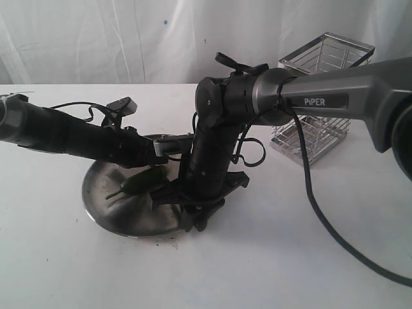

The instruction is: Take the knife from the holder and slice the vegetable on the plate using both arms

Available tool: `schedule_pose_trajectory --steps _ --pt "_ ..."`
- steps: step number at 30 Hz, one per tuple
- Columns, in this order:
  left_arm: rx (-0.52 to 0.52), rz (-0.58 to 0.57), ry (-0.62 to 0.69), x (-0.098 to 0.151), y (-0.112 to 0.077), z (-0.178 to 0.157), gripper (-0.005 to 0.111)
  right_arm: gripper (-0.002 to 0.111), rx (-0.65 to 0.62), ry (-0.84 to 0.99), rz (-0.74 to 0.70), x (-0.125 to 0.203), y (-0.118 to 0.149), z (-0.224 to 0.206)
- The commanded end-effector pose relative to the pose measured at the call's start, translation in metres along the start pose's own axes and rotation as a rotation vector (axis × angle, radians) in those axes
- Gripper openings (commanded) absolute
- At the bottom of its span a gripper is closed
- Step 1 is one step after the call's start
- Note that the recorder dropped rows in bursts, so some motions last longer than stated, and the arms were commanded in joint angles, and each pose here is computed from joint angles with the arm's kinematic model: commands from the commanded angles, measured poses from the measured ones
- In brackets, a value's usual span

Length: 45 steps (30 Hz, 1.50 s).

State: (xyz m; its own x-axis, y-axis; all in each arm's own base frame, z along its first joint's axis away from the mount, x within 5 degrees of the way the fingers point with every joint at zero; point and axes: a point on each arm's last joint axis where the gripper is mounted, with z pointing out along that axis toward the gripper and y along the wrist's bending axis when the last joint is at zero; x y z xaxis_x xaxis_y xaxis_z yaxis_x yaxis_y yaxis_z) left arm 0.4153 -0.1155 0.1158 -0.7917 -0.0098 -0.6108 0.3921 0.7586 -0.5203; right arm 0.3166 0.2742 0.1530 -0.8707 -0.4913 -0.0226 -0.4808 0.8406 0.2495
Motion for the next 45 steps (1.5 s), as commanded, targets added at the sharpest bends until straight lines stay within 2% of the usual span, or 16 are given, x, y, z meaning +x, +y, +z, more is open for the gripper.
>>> schedule_pose_trajectory --steps 1,7,12,17,22,25,29,35,41,45 --pt "-0.024 0.014 0.103 0.028 0.010 0.009 0.000 0.000 0.020 0.088 -0.006 0.007 -0.003 0.007" --pt "-0.032 -0.005 0.136 0.041 0.013 0.008 0.000 0.000 0.020 0.203 -0.005 0.018 -0.003 0.006" --pt "-0.035 -0.006 0.135 0.040 0.013 0.008 0.000 0.000 0.017 0.213 -0.003 0.019 -0.003 0.006" --pt "-0.044 -0.014 0.094 0.031 0.008 0.002 0.000 0.000 0.013 0.213 -0.001 0.019 -0.002 0.006" --pt "-0.041 -0.001 0.027 0.013 -0.004 -0.012 0.000 0.000 0.016 0.213 -0.003 0.019 -0.003 0.006" --pt "-0.026 0.019 0.034 0.012 -0.007 -0.014 0.000 0.000 0.016 0.213 -0.003 0.019 -0.003 0.006" --pt "-0.003 0.069 0.096 0.021 -0.006 -0.011 0.000 0.000 0.016 0.213 -0.003 0.019 -0.003 0.006" --pt "-0.002 0.038 0.140 0.037 -0.002 -0.009 0.000 0.000 0.018 0.213 0.012 0.019 -0.003 0.006" --pt "-0.123 0.016 0.201 0.064 0.015 -0.006 0.000 0.000 0.032 0.173 0.021 0.015 -0.004 0.006" --pt "-0.154 0.018 0.212 0.069 0.018 -0.007 0.000 0.000 0.159 0.206 0.019 0.018 -0.015 0.005"
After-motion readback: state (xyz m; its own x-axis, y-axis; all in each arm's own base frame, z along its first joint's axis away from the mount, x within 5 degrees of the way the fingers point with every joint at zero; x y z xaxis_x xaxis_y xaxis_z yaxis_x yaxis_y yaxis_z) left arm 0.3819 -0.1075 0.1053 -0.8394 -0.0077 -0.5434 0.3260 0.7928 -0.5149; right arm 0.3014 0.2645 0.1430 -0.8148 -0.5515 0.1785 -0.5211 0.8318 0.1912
